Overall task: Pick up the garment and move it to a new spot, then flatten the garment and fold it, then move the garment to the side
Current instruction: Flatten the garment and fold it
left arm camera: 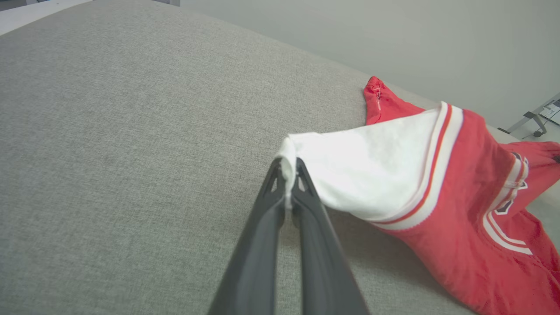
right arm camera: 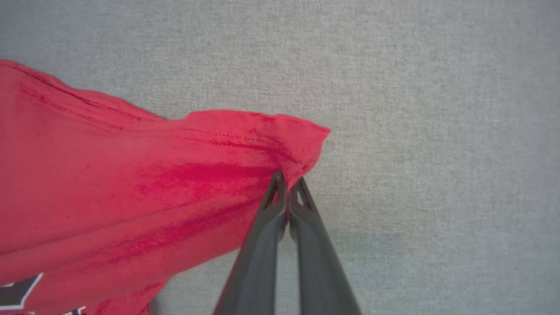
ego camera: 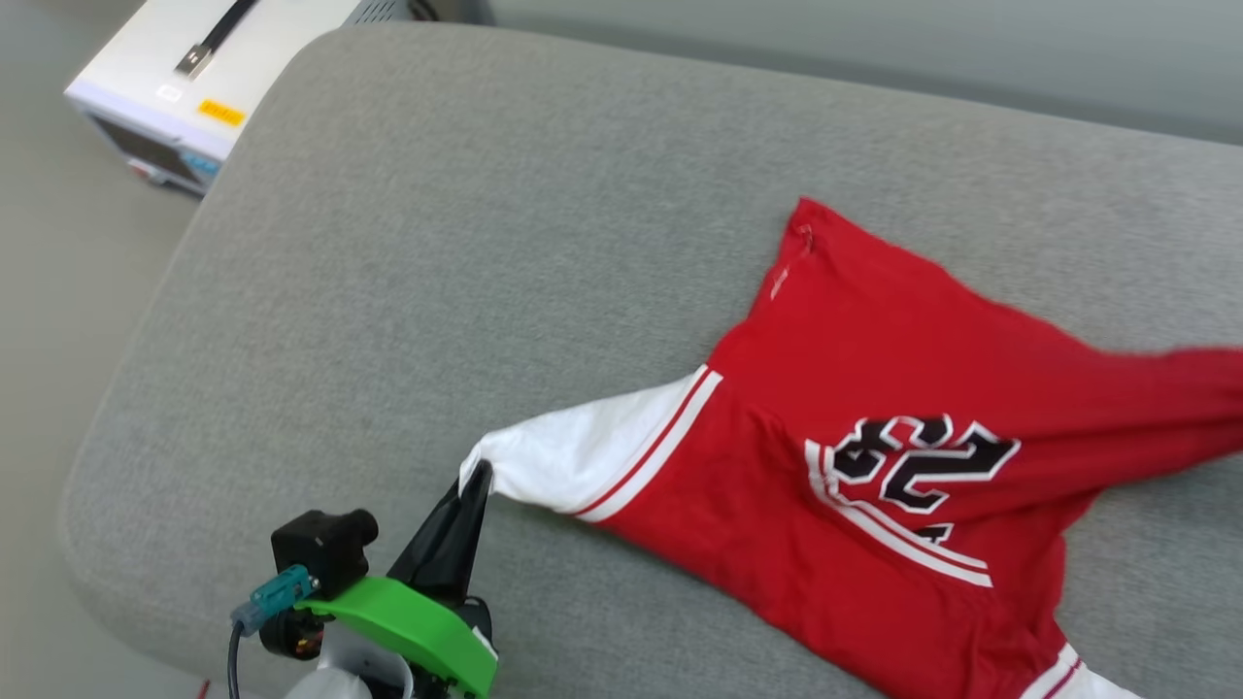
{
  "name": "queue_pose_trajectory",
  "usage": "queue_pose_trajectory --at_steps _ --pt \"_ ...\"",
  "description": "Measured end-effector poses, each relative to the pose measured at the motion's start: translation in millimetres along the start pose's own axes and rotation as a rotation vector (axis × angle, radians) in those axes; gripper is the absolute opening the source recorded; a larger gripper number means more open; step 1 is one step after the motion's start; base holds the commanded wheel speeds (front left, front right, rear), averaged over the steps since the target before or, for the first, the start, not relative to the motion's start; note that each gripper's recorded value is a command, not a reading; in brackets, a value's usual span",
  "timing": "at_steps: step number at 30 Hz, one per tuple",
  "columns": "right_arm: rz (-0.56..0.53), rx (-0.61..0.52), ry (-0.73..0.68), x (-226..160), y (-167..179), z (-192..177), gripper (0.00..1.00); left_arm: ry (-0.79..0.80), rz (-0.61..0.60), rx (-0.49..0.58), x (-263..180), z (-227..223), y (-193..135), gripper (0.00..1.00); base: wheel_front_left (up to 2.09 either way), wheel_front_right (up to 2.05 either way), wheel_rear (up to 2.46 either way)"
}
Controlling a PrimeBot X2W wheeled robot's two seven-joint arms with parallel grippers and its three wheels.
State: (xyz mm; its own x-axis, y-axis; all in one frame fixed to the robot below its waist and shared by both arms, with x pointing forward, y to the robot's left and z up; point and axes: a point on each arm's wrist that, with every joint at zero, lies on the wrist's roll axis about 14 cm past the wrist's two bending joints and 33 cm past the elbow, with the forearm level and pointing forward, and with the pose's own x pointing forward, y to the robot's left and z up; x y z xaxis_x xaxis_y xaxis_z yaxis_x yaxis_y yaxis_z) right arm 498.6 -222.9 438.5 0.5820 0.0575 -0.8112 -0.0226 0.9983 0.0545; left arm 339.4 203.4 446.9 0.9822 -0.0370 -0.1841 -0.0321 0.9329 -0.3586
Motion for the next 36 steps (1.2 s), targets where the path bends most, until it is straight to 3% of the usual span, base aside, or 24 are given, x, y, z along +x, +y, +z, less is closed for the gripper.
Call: queue_pose_trajectory --at_steps 6,13,20,21,22,23,29,36 --pt "-0.034 0.136 0.049 -38 -31 -86 0.00 0.062 -0.044 -0.009 0 -14 -12 0.00 0.00 0.00 0.00" --pt "-0.063 0.329 0.110 -72 -40 -193 0.00 0.098 -0.095 -0.004 3 -22 -24 0.00 0.00 0.00 0.00" --pt "-0.053 0.480 0.104 -90 -44 -255 0.00 0.120 -0.140 0.001 2 -24 -38 0.00 0.00 0.00 0.00" --pt "-0.040 0.507 0.096 -90 -40 -264 0.08 0.119 -0.147 0.004 2 -22 -39 0.00 0.00 0.00 0.00" --pt "-0.031 0.527 0.086 -89 -38 -269 0.42 0.117 -0.151 0.007 3 -22 -40 0.00 0.00 0.00 0.00" --pt "-0.024 0.547 0.063 -88 -36 -271 1.00 0.116 -0.153 0.008 3 -21 -41 0.00 0.00 0.00 0.00" --pt "-0.104 0.570 -0.237 -87 -54 -246 1.00 0.112 -0.172 0.012 2 -18 -48 0.00 0.00 0.00 0.00" --pt "-0.137 0.513 -0.654 -101 -63 -160 1.00 0.111 -0.182 0.012 -1 -17 -51 0.00 0.00 0.00 0.00"
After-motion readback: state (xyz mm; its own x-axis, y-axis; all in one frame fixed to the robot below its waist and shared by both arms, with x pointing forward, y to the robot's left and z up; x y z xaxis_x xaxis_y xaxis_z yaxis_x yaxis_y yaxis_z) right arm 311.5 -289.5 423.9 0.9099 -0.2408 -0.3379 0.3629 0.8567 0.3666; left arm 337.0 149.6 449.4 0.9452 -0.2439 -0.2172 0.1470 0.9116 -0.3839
